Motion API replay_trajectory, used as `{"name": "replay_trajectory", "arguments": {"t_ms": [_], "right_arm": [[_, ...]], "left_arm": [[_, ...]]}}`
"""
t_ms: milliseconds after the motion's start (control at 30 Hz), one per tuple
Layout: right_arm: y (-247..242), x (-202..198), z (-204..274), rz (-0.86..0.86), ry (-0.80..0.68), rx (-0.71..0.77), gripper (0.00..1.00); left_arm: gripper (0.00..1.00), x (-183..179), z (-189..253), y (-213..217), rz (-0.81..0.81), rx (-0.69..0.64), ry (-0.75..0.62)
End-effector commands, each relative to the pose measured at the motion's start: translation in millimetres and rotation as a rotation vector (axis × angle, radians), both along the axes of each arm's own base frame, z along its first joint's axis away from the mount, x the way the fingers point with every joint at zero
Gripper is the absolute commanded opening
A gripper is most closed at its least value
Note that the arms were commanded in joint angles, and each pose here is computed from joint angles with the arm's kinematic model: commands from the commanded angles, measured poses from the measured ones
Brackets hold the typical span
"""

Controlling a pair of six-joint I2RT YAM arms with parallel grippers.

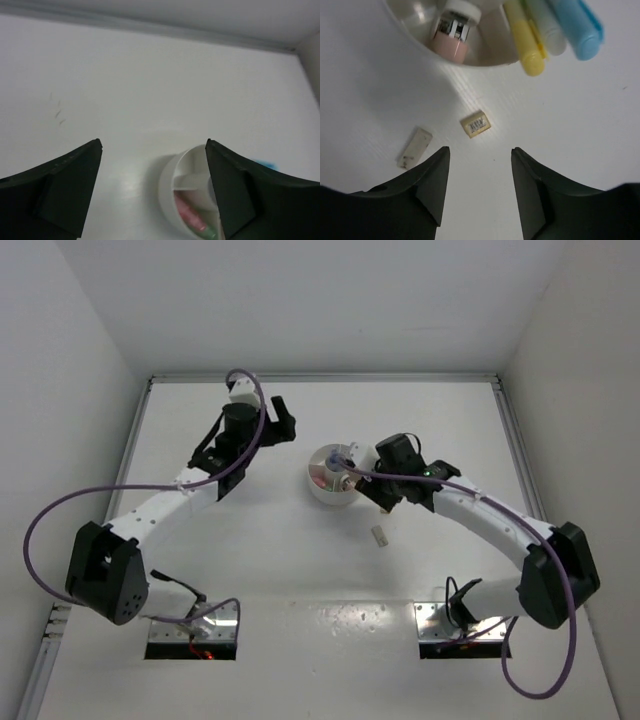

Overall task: Sort the stationery into containers
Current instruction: Pick up the stationery from the center of the board.

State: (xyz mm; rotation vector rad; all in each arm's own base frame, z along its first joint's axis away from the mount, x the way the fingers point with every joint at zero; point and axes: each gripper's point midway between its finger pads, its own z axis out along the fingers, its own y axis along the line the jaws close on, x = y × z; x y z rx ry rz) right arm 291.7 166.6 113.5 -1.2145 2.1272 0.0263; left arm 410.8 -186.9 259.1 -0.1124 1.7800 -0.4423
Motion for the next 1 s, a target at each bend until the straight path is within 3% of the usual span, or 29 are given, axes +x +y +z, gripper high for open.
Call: {"name": "replay_trajectory", "arguments": {"t_ms": [0, 33, 167, 367, 733, 967], "right_arm": [[-15.8, -11.9, -15.7, 0.03, 0.065, -0.093, 0.55], [-20.6, -20.6, -28.9, 0.068, 0.092, -0.123, 0.56], [-31.5, -10.5, -39.4, 0.224, -0.036, -0.213, 0.61], [-36.4, -19.7, -67.3, 0.417, -0.074, -0.26, 0.63], [-19.1, 32.0, -74.7, 0.337, 0.077, -0.196, 0.63], [-15.8, 21.7, -85.3, 0.366, 0.21, -0.161, 0.63]], "left_arm": [[0.93, -24.5, -20.5, 28.5, 0.07, -0.01, 0.148], [0.95, -29.1, -16.2, 34.4, 0.083, -0.022, 0.152], [0.97, -48.6, 3.6, 56.2, 0.047, -0.006, 0.109], [1.0, -64.2, -4.8, 77.0, 0.06, 0.068, 0.089], [1.0, -77.8, 20.9, 72.7, 0.013, 0.03, 0.021], [1.0, -80.2, 19.5, 71.8, 0.004, 0.029, 0.022]]}}
